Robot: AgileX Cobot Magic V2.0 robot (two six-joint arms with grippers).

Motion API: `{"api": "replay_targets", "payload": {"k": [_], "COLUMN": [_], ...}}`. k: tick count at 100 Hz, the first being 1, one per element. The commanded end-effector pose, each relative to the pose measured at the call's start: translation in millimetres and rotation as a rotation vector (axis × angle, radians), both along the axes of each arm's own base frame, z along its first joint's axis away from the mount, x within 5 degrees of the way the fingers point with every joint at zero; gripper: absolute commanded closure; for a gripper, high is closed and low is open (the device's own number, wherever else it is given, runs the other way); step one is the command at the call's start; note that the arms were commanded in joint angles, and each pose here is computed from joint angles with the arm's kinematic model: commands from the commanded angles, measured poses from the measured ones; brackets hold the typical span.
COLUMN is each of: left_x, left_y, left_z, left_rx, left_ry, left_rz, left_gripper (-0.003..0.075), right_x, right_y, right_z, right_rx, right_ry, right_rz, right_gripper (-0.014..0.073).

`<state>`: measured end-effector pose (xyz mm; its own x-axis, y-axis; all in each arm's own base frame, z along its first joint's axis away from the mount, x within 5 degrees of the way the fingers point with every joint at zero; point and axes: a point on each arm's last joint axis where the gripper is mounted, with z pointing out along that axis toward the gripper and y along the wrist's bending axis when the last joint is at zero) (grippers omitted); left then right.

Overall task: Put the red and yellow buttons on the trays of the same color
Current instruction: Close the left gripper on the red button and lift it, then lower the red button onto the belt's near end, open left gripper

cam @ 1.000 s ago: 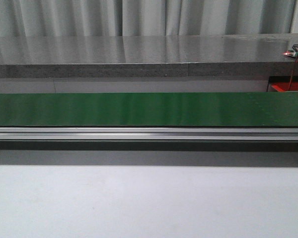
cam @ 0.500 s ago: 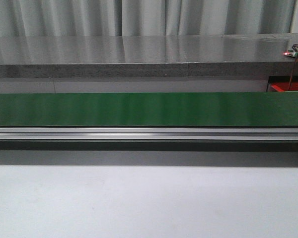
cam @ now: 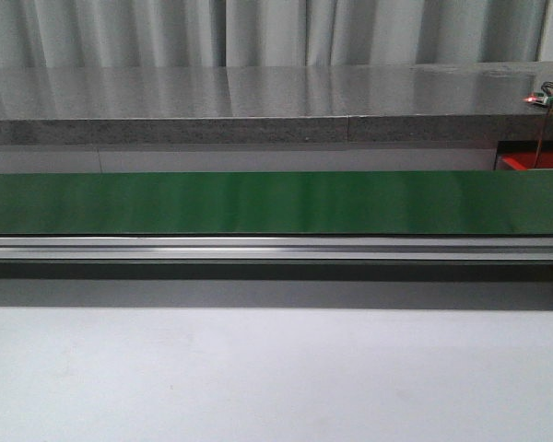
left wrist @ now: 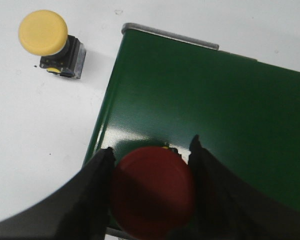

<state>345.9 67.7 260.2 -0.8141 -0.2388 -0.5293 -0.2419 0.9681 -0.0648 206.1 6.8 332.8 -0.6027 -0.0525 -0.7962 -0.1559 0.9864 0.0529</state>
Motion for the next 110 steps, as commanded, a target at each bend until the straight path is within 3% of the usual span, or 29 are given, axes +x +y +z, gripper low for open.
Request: {"api": "replay_targets", "payload": {"k": [1, 14, 24, 38, 55, 67, 85, 110], "left_x": [2, 2, 1, -3, -15, -22, -25, -4], "left_y": [-1, -2, -5, -11, -16, -6, 23, 65], "left_z": [23, 23, 26, 41, 78, 93, 88, 56], "left_rx": [0.024, 0.024, 0.012, 0.01, 0.036, 0.087, 0.166, 0.15], "left_ry": [-0.113, -0.115, -0.122, -0.176, -0.294, -0.322, -0.293, -0.22], "left_rz": [-0.003, -0.007, -0.008, -0.018, -0.028, -0.012, 0.045, 0.141], "left_gripper": [0.0468, 0.0208, 0.0084, 0.0081, 0.0081, 0.008, 0.008, 0.0081], "right_x": [0, 0, 0, 0, 0, 0, 0, 0], "right_y": [0, 0, 0, 0, 0, 0, 0, 0], "right_z": [17, 17, 17, 17, 17, 17, 17, 17], "right_rx": [0.005, 0.005, 0.005, 0.005, 0.005, 0.005, 0.005, 0.005], "right_ry": [-0.097, -0.097, -0.097, -0.097, -0.097, -0.097, -0.097, -0.097], "right_rz": [-0.013, -0.013, -0.013, -0.013, -0.013, -0.013, -0.013, -0.013], "right_gripper": [0.0668, 0.0668, 0.0668, 0.0668, 0.0668, 0.0668, 0.0668, 0.0668]}}
